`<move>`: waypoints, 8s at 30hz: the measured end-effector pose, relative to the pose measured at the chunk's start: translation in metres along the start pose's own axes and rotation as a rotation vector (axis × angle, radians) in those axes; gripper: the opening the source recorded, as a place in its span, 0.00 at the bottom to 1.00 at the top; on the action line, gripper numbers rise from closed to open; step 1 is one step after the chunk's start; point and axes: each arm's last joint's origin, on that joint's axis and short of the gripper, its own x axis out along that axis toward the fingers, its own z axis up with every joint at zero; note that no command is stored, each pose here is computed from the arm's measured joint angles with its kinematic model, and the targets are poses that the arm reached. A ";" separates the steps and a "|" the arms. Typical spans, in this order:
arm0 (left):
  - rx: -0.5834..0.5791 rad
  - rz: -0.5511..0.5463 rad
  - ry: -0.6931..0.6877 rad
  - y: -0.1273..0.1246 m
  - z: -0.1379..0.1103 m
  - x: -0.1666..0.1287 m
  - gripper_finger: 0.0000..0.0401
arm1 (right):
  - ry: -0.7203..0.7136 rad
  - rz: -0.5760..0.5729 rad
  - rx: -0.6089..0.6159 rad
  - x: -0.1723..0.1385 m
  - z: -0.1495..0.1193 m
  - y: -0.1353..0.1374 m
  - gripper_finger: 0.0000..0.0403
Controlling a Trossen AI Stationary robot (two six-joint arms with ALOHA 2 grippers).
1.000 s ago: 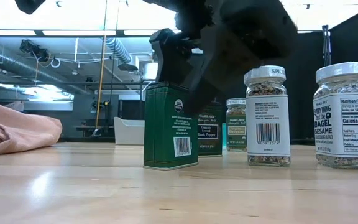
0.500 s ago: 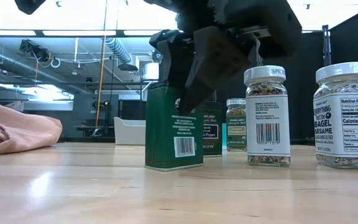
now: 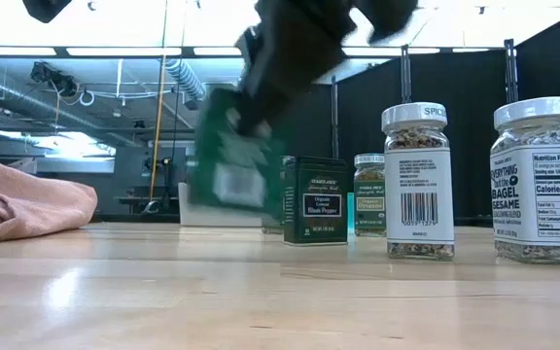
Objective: Sort spices by type
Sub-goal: Put the bottom black spice can into the blue bin, then put the black spice can into the blue bin
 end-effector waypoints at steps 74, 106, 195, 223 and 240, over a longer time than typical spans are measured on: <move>0.361 -0.032 0.150 -0.036 -0.013 0.082 0.43 | -0.232 -0.298 0.194 -0.051 0.047 -0.067 0.34; 0.288 -0.011 0.137 -0.038 -0.012 0.079 0.29 | -0.260 -0.297 0.278 -0.087 0.046 -0.060 0.73; 0.184 -0.135 -0.119 -0.113 -0.239 0.022 0.31 | -0.239 -0.171 0.370 -0.171 0.029 0.003 0.69; 0.219 -0.115 -0.195 -0.115 -0.217 0.017 0.63 | -0.213 -0.177 0.340 -0.171 0.027 0.003 0.72; 0.332 0.008 -0.018 -0.082 -0.112 0.053 0.63 | -0.187 -0.193 0.383 -0.196 0.014 0.007 0.71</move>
